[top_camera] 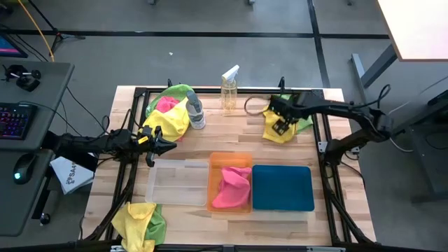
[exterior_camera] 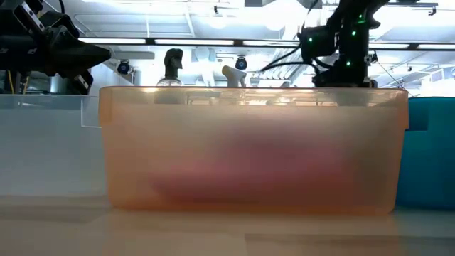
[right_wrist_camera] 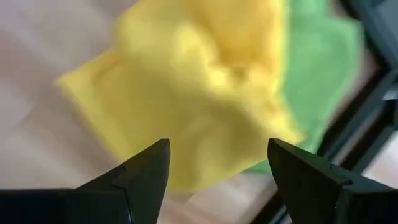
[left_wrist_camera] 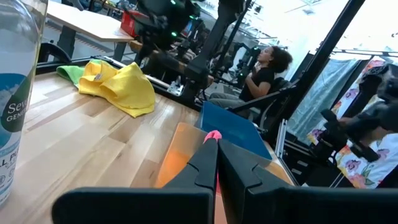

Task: Sort microfiber towel by color & place in baskets
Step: Put the top right yellow towel into the blue bin

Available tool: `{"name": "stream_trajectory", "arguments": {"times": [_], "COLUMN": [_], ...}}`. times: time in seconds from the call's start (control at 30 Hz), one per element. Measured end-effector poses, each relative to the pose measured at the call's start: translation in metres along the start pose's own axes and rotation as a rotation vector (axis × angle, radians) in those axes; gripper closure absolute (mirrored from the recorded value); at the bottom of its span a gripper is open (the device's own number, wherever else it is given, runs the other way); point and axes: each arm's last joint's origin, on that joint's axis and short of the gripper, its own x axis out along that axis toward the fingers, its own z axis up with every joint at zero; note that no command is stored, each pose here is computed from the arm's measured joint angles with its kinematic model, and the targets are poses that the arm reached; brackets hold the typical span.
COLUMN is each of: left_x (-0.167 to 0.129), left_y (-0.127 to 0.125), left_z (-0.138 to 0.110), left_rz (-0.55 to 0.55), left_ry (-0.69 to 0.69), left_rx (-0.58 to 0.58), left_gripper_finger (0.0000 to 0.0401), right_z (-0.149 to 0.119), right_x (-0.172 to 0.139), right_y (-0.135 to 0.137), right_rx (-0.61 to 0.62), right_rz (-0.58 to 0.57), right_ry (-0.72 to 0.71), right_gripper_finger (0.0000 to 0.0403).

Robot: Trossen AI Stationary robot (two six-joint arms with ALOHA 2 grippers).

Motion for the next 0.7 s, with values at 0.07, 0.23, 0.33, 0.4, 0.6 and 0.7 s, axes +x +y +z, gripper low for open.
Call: {"name": "stream_trajectory", "arguments": {"times": [0.07,0.23,0.33,0.4,0.6,0.7], "left_x": [0.0,0.0,0.0,0.0,0.0,0.0], "left_y": [0.0,0.0,0.0,0.0,0.0,0.0], "left_z": [0.0,0.0,0.0,0.0,0.0,0.0], "left_rz": [0.0,0.0,0.001,0.0,0.0,0.0], "left_ry": [0.0,0.0,0.0,0.0,0.0,0.0], "left_rx": [0.0,0.0,0.0,0.0,0.0,0.0], "left_gripper_finger": [0.0401,0.0401,0.0401,0.0401,0.0401,0.0401], "right_z": [0.009,0.019,0.021,0.023,0.028,0.026], "right_x": [0.001,0.011,0.02,0.026,0.04,0.038], "right_y": [-0.009,-0.022,-0.022,-0.02,-0.013,-0.008], "right_rx": [0.024,-0.007,-0.075,-0.125,-0.176,-0.209], "right_rz": [-0.022,0.057,0.091,0.093,0.106,0.11], "right_ry": [-0.04,-0.006,0.042,0.059,0.104,0.108], "right_gripper_finger": [0.0137,0.0137,0.0137,0.0137,0.0154,0.0224]}}
